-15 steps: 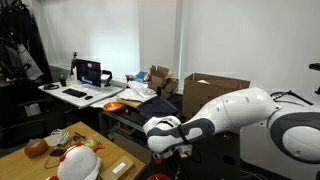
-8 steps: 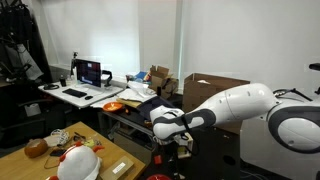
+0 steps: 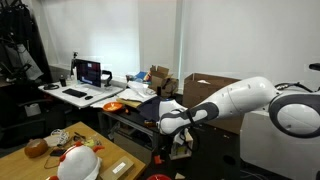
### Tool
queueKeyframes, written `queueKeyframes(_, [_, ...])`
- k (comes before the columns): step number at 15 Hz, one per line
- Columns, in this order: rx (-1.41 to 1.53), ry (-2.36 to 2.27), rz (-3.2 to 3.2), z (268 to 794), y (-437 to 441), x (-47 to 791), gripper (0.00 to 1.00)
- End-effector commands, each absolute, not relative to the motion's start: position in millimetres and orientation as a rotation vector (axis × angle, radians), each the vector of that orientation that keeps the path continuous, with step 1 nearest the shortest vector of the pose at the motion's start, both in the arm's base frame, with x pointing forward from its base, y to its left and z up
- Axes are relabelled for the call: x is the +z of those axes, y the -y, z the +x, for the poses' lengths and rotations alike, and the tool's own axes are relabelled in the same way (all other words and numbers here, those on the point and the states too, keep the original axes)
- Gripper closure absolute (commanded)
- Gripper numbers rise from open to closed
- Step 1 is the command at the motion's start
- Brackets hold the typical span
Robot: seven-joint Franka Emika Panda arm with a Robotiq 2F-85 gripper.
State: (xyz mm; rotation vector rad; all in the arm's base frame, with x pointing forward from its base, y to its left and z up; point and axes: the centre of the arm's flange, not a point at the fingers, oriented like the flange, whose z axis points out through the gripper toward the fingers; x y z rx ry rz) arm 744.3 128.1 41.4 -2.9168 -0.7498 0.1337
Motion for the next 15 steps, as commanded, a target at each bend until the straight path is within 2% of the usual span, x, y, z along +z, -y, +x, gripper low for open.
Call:
queueKeyframes(1, [-0.04, 0.557, -2.952, 702.0, -100.0, 68.5, 0.0])
queueKeyframes(7, [-0.281, 0.358, -2.971, 695.3, -70.8, 76.3, 0.0])
queueKeyframes(15, [-0.092, 0.486, -2.969, 640.8, -66.0, 85.5, 0.0])
